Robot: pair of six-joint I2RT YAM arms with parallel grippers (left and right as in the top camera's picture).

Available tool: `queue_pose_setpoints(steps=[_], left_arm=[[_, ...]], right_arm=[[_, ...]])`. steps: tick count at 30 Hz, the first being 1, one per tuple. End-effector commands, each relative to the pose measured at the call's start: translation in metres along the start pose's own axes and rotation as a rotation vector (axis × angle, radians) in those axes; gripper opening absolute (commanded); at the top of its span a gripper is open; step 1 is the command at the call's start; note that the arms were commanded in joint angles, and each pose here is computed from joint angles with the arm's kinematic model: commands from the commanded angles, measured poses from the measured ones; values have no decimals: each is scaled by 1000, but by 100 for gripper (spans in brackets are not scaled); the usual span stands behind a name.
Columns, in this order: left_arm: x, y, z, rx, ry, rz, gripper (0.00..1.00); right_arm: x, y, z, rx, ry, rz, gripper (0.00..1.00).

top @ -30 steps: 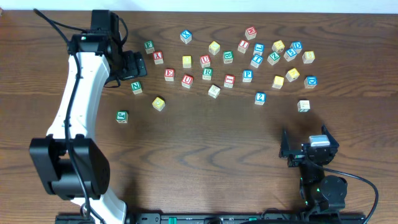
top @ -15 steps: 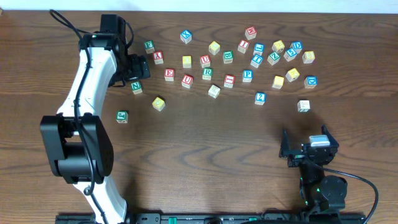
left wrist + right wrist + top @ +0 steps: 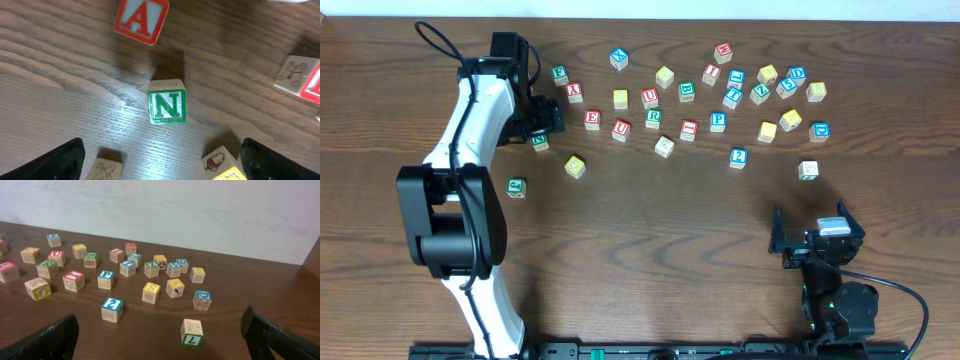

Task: Spell out NEURIPS
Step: 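Lower the left gripper around the green N block and close it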

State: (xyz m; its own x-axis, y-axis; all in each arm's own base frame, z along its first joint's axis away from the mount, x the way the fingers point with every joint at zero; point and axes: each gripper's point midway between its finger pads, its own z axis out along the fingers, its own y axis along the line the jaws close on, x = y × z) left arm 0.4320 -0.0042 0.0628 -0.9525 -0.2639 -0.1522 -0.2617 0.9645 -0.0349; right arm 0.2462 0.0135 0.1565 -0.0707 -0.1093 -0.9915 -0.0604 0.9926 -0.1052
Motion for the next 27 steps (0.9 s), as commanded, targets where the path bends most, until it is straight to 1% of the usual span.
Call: queue_pose_setpoints(steps=[1,9,27], left_arm=[[-7,1,6,-6,-2,-13,98],[-11,-5,10,25,-12,29,98],[-7,-4,20,23,-12,37,98]], right_arm=[[1,-2,0,9,4,15,99],[1,-2,0,9,4,16,99],[1,-2,0,9,4,16,99]])
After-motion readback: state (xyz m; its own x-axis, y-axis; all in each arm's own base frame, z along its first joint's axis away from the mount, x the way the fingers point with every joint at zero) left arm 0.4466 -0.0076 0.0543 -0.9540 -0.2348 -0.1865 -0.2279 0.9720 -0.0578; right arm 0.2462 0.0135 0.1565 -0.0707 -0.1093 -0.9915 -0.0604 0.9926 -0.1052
